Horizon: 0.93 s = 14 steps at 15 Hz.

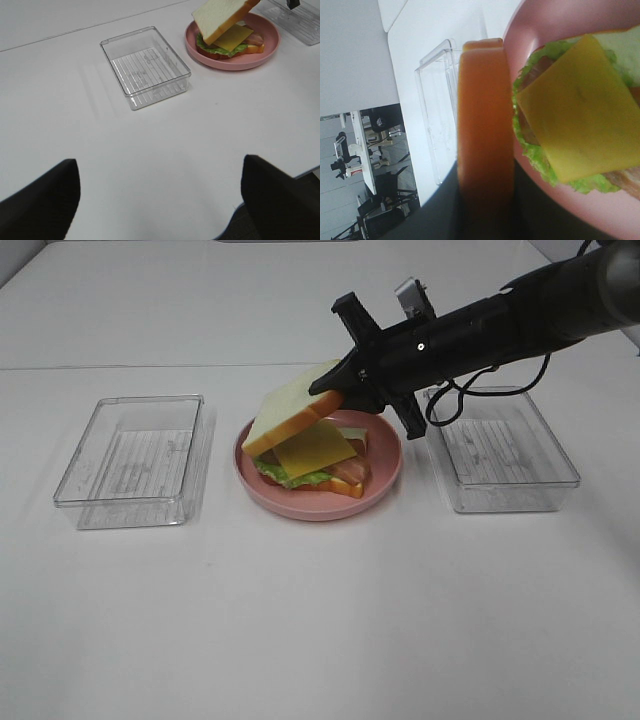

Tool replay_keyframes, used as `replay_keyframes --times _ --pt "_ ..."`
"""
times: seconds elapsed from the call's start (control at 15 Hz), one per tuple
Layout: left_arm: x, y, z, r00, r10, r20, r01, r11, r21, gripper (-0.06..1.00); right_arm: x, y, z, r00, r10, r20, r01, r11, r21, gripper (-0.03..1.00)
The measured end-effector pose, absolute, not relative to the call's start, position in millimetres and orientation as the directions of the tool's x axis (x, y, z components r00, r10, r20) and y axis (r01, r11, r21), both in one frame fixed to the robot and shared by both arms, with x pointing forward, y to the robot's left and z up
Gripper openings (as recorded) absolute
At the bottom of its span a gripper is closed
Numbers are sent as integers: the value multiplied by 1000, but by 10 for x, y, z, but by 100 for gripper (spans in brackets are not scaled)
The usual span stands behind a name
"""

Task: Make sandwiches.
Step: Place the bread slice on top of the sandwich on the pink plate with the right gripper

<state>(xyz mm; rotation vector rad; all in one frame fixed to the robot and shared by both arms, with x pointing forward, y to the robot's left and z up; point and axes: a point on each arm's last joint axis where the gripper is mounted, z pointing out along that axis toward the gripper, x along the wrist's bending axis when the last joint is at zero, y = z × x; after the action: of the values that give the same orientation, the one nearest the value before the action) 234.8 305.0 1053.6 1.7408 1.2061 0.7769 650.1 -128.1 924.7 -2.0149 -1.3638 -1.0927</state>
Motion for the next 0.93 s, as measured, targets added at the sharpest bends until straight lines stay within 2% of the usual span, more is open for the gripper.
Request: replay_keyframes --times 0.33,0.67,0.73,0.8,0.87,0.93 --pt "2348 3050 10536 340 940 20 407 -166 898 83 6520 -1285 9039 234 549 802 912 -410 15 19" --pt "2348 3050 10536 340 940 20 407 -166 898 83 6511 -1289 9015 253 555 792 911 -413 -2 21" --pt "2348 3050 10536 340 940 20 407 -166 898 83 6506 -1291 9009 256 560 788 912 -410 -4 31" --pt "2348 3050 10536 340 940 20 407 -166 898 83 6485 -1293 8996 237 584 776 925 -381 4 55" --pt "2348 3050 10536 340 940 20 407 -166 898 83 6485 -1293 8996 237 584 776 925 -381 4 55" --pt "2348 3050 10536 340 940 20 407 -166 898 83 6471 -1293 8990 225 597 770 933 -361 7 62"
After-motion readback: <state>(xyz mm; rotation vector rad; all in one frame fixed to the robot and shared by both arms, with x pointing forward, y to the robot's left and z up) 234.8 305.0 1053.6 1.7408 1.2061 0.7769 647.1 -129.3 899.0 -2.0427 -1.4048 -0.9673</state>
